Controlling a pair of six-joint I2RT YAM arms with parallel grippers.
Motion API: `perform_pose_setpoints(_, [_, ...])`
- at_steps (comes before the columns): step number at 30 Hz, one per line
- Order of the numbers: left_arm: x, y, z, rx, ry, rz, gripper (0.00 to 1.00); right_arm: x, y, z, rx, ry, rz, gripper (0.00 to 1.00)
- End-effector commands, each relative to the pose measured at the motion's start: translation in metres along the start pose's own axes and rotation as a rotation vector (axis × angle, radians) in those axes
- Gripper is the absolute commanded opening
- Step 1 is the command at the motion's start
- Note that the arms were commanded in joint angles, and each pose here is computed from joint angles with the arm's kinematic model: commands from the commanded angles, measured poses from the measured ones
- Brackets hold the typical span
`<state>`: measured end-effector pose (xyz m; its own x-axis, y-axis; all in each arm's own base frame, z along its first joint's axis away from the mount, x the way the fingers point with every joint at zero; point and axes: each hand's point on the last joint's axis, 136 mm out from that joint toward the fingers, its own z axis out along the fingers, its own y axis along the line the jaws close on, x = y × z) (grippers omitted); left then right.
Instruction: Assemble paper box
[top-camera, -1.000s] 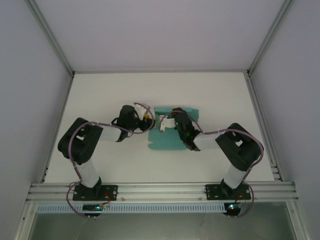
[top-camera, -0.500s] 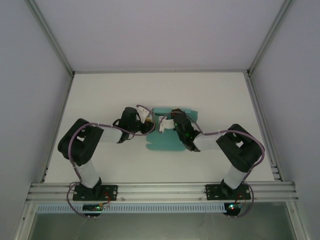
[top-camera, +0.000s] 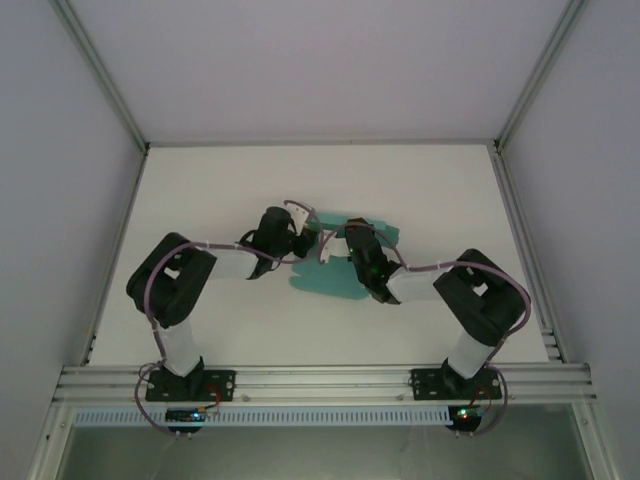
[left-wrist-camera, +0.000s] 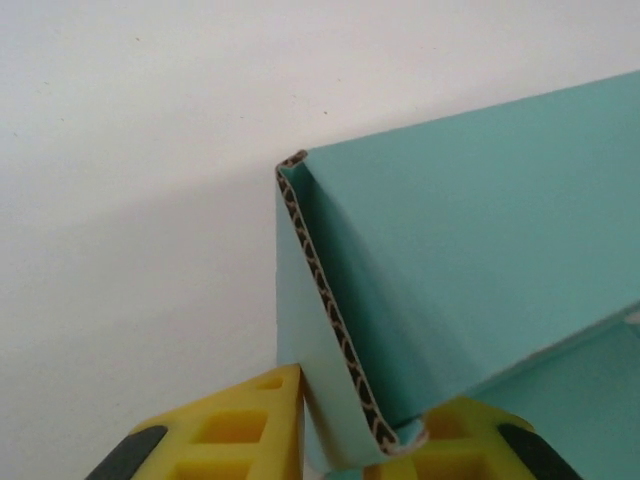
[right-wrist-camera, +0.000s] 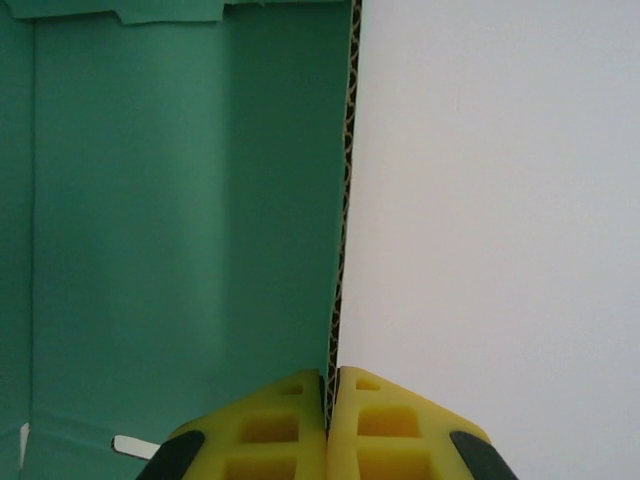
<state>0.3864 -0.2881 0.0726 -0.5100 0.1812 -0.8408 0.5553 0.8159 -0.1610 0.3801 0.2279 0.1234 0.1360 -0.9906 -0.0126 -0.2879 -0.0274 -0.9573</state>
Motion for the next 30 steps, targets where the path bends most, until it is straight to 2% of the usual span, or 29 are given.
perform_pose_setpoints(1, [-0.015, 0.025, 0.011, -0.161, -0.052, -0.038, 0.18, -0.014, 0.028, -0.01, -0.09, -0.058, -0.007, 0.0])
perform_pose_setpoints(3, [-0.014, 0.027, 0.016, -0.172, -0.054, -0.053, 0.1, -0.013, 0.03, -0.01, -0.095, -0.054, 0.009, 0.0])
perform_pose_setpoints(5, [-0.013, 0.029, 0.019, -0.184, -0.062, -0.063, 0.09, -0.013, 0.029, -0.011, -0.096, -0.052, 0.034, 0.01])
perform_pose_setpoints(6, [-0.013, 0.03, 0.019, -0.188, -0.07, -0.061, 0.0, -0.013, 0.028, -0.012, -0.101, -0.054, 0.055, 0.03])
perform_pose_setpoints(10, [-0.01, 0.024, 0.012, -0.15, -0.096, -0.007, 0.0, -0.007, 0.013, -0.022, -0.128, -0.045, 0.197, 0.18])
perform_pose_setpoints(12, [-0.006, 0.02, 0.009, -0.123, -0.081, 0.033, 0.0, -0.008, 0.01, -0.037, -0.216, -0.076, 0.315, 0.37])
perform_pose_setpoints(13, [-0.004, 0.018, 0.007, -0.117, -0.07, 0.045, 0.0, -0.008, 0.008, -0.046, -0.287, -0.092, 0.395, 0.52])
perform_pose_setpoints(14, [-0.002, 0.015, 0.006, -0.099, -0.058, 0.061, 0.0, -0.007, 0.009, -0.058, -0.39, -0.105, 0.493, 0.8])
perform_pose_setpoints(15, [0.001, 0.012, 0.004, -0.082, -0.046, 0.076, 0.0, -0.005, 0.008, -0.068, -0.477, -0.104, 0.592, 0.99])
perform_pose_setpoints(18, [0.006, 0.0, -0.001, -0.013, -0.026, 0.109, 0.0, -0.009, -0.009, -0.09, -0.665, -0.191, 0.87, 0.99])
perform_pose_setpoints(21, [0.013, -0.01, -0.005, 0.05, -0.012, 0.134, 0.0, -0.011, -0.036, -0.091, -0.715, -0.259, 1.098, 0.99])
perform_pose_setpoints(23, [0.018, -0.018, -0.008, 0.095, 0.001, 0.146, 0.0, -0.005, -0.048, -0.08, -0.727, -0.224, 1.216, 0.99])
perform_pose_setpoints(26, [0.026, -0.027, -0.011, 0.14, 0.02, 0.151, 0.0, -0.012, -0.048, -0.071, -0.864, -0.17, 1.273, 0.97])
perform_pose_setpoints(28, [0.03, -0.03, -0.011, 0.153, 0.026, 0.161, 0.0, -0.021, -0.042, -0.067, -0.974, -0.149, 1.272, 0.93])
perform_pose_setpoints(30, [0.033, -0.03, -0.01, 0.154, 0.034, 0.161, 0.0, -0.025, -0.033, -0.056, -1.023, -0.103, 1.264, 0.87])
